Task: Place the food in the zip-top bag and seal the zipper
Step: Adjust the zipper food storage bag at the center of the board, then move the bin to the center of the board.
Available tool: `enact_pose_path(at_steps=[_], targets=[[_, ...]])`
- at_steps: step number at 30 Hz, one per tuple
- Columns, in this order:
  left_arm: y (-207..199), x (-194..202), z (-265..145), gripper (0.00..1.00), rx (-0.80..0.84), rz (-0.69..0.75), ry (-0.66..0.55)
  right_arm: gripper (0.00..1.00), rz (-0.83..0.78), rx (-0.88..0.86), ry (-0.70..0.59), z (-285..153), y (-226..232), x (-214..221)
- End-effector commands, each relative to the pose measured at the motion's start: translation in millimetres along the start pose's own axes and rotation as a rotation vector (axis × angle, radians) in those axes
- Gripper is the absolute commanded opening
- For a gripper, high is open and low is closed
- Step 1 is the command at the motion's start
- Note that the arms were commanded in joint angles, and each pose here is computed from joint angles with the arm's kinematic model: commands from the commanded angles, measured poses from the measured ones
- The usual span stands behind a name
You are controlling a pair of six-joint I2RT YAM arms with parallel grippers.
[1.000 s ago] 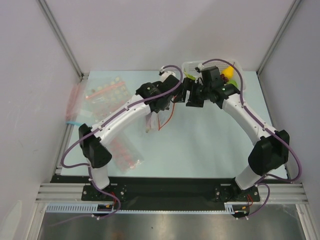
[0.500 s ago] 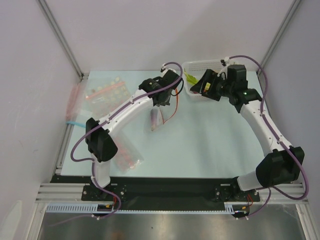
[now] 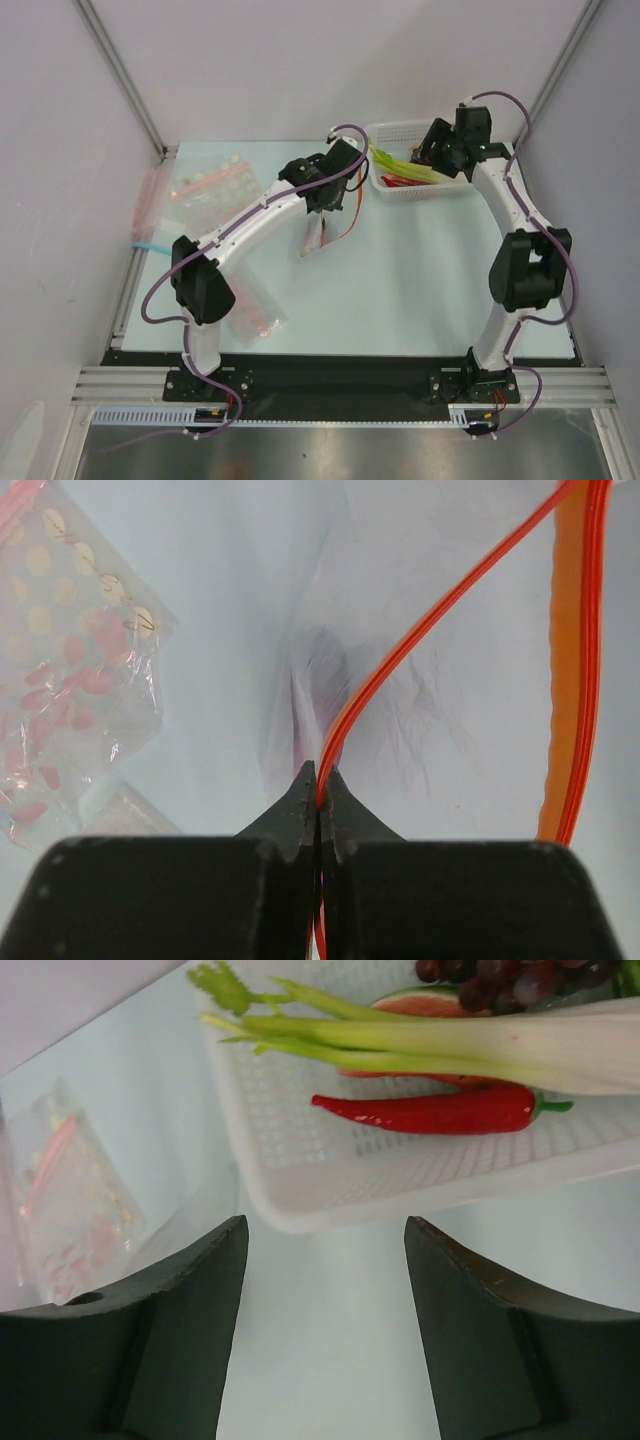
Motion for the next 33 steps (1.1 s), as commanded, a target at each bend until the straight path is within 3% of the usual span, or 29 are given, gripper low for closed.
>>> enact_pose_path(at_steps=[1,5,10,16,24,31,33], targets=[[7,-13,-20,0.00,0.024,-0.010,-0.063,0.68,-0.022,0.101,-0.041,21,-15,-20],[11,-9,-22,0.00,0.015,-0.006,-0.061,0.66,-0.015,0.191,0.034,68,-40,-12],[12,-8,-23,0.00,0.013,-0.005,-0.063,0.64,-0.040,0.325,0.064,92,-66,-16],[13,-10,-23,0.00,0.008,-0.004,-0.071,0.64,-0.064,0.424,0.177,82,-89,17],[13,-13,-24,0.00,0.012,-0.008,-0.080,0.64,-0.041,0.410,0.176,43,-86,37],[11,-17,-26,0.00,0.019,-0.010,-0.085,0.82,-0.050,0.386,0.118,26,-81,23],[11,-18,-27,0.00,0.020,-0.007,-0.088,0.83,-0.118,0.348,0.117,24,-75,15]])
Point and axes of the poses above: each gripper's point midway between its finger pads, its own z axis out along the fingers, its own y axis along the line the jaws close on, x = y × z, the point moved 4 cm from there along -z, back along the fingers, and after that the axes turned 6 degrees about -z, right-handed, at the moved point
